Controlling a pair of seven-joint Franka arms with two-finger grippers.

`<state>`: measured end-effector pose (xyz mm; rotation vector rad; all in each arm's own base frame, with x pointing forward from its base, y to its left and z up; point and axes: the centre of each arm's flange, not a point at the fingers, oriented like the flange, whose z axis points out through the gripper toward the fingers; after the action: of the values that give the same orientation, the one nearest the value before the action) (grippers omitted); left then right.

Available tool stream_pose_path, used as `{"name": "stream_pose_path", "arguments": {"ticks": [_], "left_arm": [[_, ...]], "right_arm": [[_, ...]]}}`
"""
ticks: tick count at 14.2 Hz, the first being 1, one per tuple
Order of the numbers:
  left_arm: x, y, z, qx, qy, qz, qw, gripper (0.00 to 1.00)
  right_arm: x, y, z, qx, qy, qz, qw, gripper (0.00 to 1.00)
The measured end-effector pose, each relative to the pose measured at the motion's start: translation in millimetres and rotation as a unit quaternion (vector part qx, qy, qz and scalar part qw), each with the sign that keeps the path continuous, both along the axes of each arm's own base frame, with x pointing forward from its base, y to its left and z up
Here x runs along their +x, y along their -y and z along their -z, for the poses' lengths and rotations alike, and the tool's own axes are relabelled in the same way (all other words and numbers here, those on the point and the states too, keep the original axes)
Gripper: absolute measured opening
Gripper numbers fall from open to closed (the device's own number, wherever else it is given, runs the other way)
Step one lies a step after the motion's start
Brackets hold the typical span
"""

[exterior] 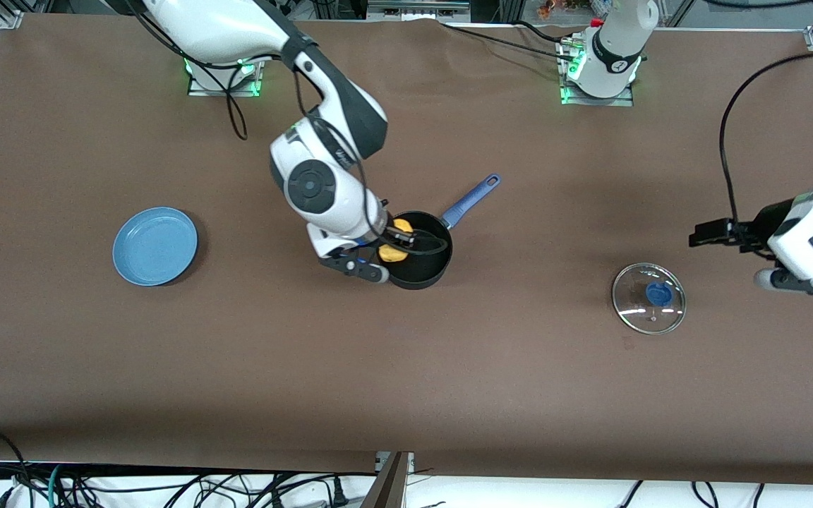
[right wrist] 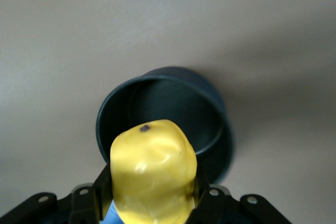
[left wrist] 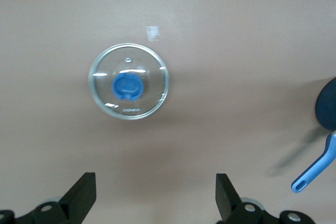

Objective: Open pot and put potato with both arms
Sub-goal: 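Lower the potato into the saucepan and open the right gripper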

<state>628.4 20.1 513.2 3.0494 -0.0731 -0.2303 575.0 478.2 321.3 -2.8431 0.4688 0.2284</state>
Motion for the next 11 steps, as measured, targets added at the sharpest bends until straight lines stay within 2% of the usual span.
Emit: {"name": "stream_pose_path", "arguments": {"ticks": [3, 5, 10, 11], "left_arm": [[-19, 1, -56, 0.019, 0.024, 0.001, 1.0, 1.0], [-30, 2, -79, 0.02, 0.021, 0.001, 1.0, 1.0], [-31, 6, -80, 0.023, 0.013, -0.02, 0.999, 1.0], [-31, 6, -80, 0.023, 0.012, -0.021, 0.999, 1.0]], "right_arm": [[-23, -25, 48, -0.019, -0.017, -0.024, 0.999, 0.63], [-29, -31, 76, -0.039, -0.01, -0.04, 0.998, 0.63], [-29, -33, 107, -0.051, 0.006, -0.05, 0.997, 0.63], [-29, -33, 107, -0.054, 0.009, -0.052, 0.997, 0.67]]}}
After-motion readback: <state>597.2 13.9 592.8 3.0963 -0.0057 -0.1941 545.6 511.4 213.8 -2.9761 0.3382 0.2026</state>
